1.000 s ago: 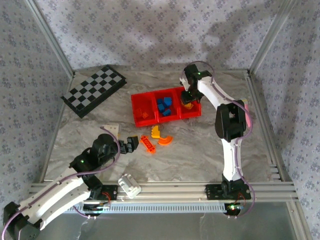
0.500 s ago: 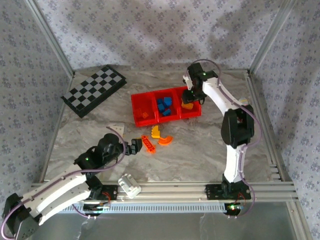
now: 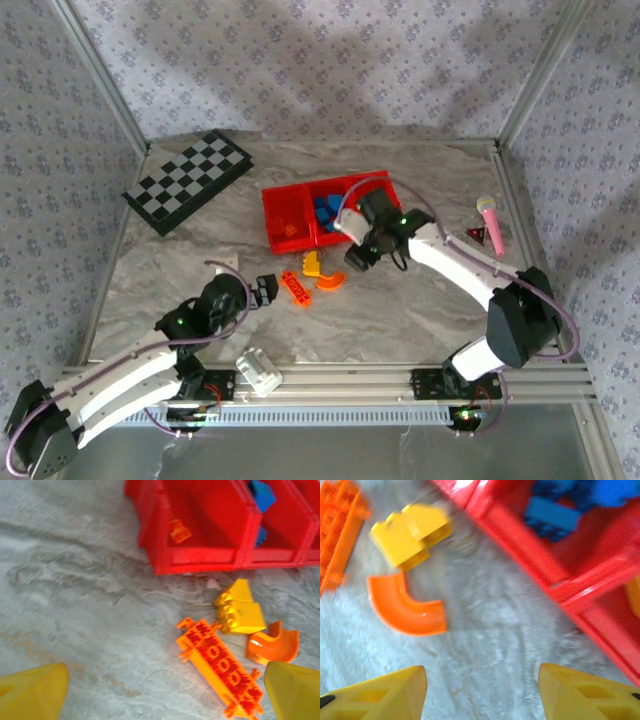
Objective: Sort the legos into containers by color
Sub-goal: Pick up the lego from the center of the table.
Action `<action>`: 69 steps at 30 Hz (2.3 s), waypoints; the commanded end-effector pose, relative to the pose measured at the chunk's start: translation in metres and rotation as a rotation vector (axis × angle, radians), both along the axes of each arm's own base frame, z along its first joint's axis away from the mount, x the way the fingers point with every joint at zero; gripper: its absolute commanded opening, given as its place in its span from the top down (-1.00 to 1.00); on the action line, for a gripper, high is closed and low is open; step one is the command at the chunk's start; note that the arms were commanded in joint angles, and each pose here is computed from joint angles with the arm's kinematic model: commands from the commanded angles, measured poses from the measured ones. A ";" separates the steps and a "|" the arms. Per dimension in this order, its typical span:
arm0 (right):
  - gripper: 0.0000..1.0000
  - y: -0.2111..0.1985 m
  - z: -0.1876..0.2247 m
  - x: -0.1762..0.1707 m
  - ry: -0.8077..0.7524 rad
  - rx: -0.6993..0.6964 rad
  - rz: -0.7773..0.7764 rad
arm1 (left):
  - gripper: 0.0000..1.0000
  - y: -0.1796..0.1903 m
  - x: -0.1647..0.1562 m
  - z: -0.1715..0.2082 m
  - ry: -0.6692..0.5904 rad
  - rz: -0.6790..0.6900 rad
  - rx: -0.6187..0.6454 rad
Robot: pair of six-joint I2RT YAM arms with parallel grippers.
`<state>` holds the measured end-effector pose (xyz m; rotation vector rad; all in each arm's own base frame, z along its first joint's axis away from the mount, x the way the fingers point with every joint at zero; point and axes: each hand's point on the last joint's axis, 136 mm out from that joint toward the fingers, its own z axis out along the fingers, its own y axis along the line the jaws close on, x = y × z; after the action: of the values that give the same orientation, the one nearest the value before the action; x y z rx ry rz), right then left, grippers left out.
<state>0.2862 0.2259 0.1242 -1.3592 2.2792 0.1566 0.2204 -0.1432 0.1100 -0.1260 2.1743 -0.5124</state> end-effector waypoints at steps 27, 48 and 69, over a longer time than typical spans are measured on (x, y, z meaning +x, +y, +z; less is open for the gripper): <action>-0.37 0.076 -0.075 -0.042 -0.155 -0.266 0.648 | -0.99 0.049 -0.028 0.003 -0.045 0.123 -0.093; -0.31 0.068 -0.097 -0.013 -0.103 -0.275 0.596 | -0.99 0.050 -0.027 0.008 -0.068 0.124 -0.103; 0.10 0.054 -0.128 -0.002 -0.109 -0.357 0.538 | -1.00 0.051 -0.026 0.007 -0.068 0.135 -0.099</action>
<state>0.2535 0.2928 0.0206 -2.1404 1.8335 0.0495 0.1923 -0.0968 0.1149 -0.2975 2.0758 -0.5707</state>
